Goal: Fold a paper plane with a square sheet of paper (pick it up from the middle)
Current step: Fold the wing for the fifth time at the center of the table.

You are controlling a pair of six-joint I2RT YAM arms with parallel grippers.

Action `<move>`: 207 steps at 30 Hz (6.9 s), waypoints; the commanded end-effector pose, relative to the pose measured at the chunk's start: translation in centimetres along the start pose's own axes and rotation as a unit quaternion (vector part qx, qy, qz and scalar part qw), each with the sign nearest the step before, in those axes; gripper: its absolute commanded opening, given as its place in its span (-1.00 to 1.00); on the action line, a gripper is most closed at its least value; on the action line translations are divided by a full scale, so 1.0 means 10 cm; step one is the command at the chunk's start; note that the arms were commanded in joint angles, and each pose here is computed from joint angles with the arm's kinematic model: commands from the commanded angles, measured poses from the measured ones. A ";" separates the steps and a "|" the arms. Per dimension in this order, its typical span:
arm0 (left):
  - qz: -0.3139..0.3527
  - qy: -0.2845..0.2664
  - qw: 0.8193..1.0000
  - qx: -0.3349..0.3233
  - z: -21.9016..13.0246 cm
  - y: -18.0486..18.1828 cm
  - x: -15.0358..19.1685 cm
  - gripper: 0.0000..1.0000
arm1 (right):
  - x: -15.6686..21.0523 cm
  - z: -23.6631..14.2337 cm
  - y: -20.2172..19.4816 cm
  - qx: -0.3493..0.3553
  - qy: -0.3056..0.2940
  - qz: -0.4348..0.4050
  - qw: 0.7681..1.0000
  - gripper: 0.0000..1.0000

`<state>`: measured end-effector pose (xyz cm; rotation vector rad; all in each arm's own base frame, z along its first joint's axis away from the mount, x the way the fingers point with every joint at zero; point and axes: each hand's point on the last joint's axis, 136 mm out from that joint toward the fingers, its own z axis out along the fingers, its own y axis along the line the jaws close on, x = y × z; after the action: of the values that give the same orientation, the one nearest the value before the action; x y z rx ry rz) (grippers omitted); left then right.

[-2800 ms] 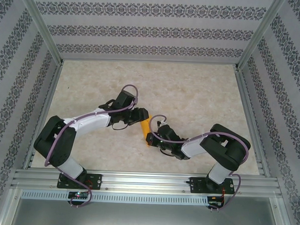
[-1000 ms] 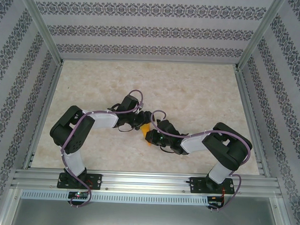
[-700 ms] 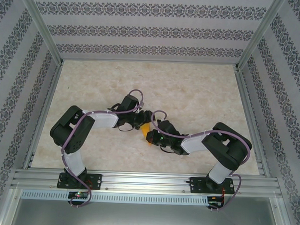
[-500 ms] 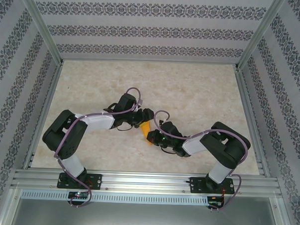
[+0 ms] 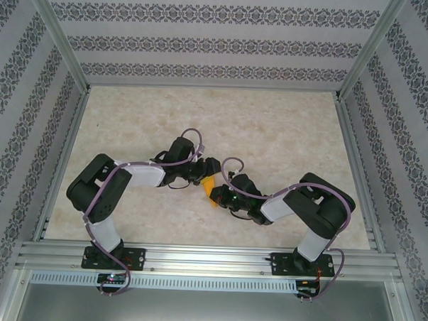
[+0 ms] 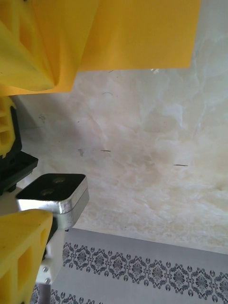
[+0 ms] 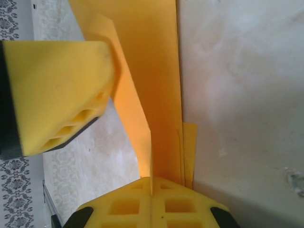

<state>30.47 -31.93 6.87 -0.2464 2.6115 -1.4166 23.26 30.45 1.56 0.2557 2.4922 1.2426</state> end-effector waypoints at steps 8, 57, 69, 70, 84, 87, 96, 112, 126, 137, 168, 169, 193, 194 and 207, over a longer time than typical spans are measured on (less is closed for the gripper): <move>-0.013 0.008 1.000 -0.001 0.20 0.16 -0.02 0.34 | 0.24 0.01 -0.51 0.101 0.041 0.018 0.994 -0.78; -0.012 0.012 0.999 -0.031 0.09 0.35 0.13 0.33 | 0.06 -0.18 0.21 0.081 0.035 -0.082 0.993 -0.59; -0.016 0.008 1.000 -0.024 0.08 0.31 0.11 0.32 | 0.01 -0.04 0.26 0.063 0.023 -0.056 0.996 -0.47; -0.017 0.008 1.000 -0.023 0.08 0.31 0.11 0.32 | 0.02 -0.02 0.28 0.059 0.025 -0.055 0.996 -0.47; -0.035 -0.008 0.999 -0.010 0.05 0.25 0.07 0.32 | 0.07 -0.06 0.10 0.076 0.014 -0.027 0.997 -0.51; -0.036 -0.009 0.999 -0.012 0.04 0.26 0.07 0.33 | 0.07 -0.08 0.10 0.086 0.013 -0.031 0.996 -0.49; -0.038 -0.010 0.999 -0.017 0.02 0.29 0.09 0.33 | 0.09 0.01 0.22 0.071 0.017 -0.050 0.996 -0.66; -0.086 -0.042 0.995 -0.012 -0.10 0.28 0.01 0.34 | 0.41 -0.02 0.26 0.088 0.034 -0.253 0.963 -0.87; -0.044 -0.047 0.998 -0.004 -0.25 0.06 0.00 0.45 | 0.40 -0.07 0.22 0.120 0.049 -0.307 0.943 -0.84; -0.036 -0.051 0.998 -0.007 -0.30 0.03 -0.01 0.51 | 0.33 -0.18 0.16 0.145 0.064 -0.447 0.880 -0.87; -0.053 -0.054 0.994 -0.075 -0.26 0.52 0.09 0.52 | 0.38 -0.17 0.59 -0.001 0.030 -0.182 0.983 -0.40; -0.052 -0.054 0.994 -0.075 -0.26 0.52 0.09 0.52 | 0.38 -0.17 0.58 -0.003 0.031 -0.168 0.985 -0.40; -0.051 -0.050 0.995 -0.071 -0.26 0.50 0.10 0.52 | 0.23 -0.06 0.27 0.055 0.027 -0.111 0.992 -0.36; -0.050 -0.051 0.995 -0.069 -0.26 0.50 0.10 0.52 | 0.21 -0.06 0.25 0.058 0.023 -0.112 0.992 -0.35; -0.052 -0.048 0.995 -0.068 -0.24 0.49 0.10 0.52 | 0.24 0.06 0.31 0.045 0.040 -0.108 0.992 -0.34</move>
<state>28.92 -28.19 4.66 -0.4674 2.6334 -1.2644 20.43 32.58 2.49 -0.0493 2.5961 1.0292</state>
